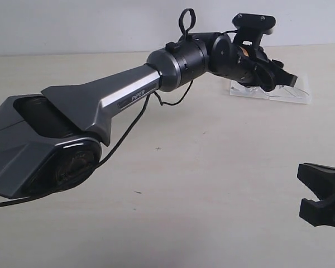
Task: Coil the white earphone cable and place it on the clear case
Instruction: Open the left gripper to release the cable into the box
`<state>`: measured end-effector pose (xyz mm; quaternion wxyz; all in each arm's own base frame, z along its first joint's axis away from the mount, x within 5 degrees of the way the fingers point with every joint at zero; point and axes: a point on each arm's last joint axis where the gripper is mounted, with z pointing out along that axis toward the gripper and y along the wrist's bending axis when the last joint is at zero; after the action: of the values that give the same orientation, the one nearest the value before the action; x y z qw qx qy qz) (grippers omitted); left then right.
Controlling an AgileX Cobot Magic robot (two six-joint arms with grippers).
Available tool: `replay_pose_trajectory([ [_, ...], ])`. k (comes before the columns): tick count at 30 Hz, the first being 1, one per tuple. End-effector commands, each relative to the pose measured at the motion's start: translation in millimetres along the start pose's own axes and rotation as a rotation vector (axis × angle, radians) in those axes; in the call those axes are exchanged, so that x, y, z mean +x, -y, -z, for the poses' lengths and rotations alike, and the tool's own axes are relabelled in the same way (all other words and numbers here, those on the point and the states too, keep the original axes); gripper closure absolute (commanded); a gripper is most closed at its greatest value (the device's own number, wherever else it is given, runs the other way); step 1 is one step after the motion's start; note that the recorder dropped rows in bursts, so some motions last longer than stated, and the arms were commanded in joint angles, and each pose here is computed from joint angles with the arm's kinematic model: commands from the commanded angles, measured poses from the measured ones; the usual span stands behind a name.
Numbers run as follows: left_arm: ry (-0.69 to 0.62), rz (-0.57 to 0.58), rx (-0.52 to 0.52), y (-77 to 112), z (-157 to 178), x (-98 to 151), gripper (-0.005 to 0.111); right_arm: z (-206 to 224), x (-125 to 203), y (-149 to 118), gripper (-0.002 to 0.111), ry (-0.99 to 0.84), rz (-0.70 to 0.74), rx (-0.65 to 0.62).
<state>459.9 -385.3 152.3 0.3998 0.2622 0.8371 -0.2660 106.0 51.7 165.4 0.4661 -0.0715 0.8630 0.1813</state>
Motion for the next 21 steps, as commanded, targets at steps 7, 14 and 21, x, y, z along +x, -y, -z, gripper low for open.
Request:
replay_pose_trajectory([
  [7, -0.127, -0.053, 0.033, 16.1, 40.8, -27.8, 0.090, 0.7, -0.7, -0.3, 0.108, 0.014, 0.049, -0.004],
  [14, -0.274, -0.097, 0.073, 25.9, 55.1, -24.2, 0.107, 0.8, -1.2, -0.4, 0.108, 0.021, 0.061, -0.006],
  [21, -0.304, -0.123, 0.122, 37.9, 61.2, -25.1, 0.107, 0.8, -2.3, -0.7, 0.108, 0.033, 0.059, -0.009],
])
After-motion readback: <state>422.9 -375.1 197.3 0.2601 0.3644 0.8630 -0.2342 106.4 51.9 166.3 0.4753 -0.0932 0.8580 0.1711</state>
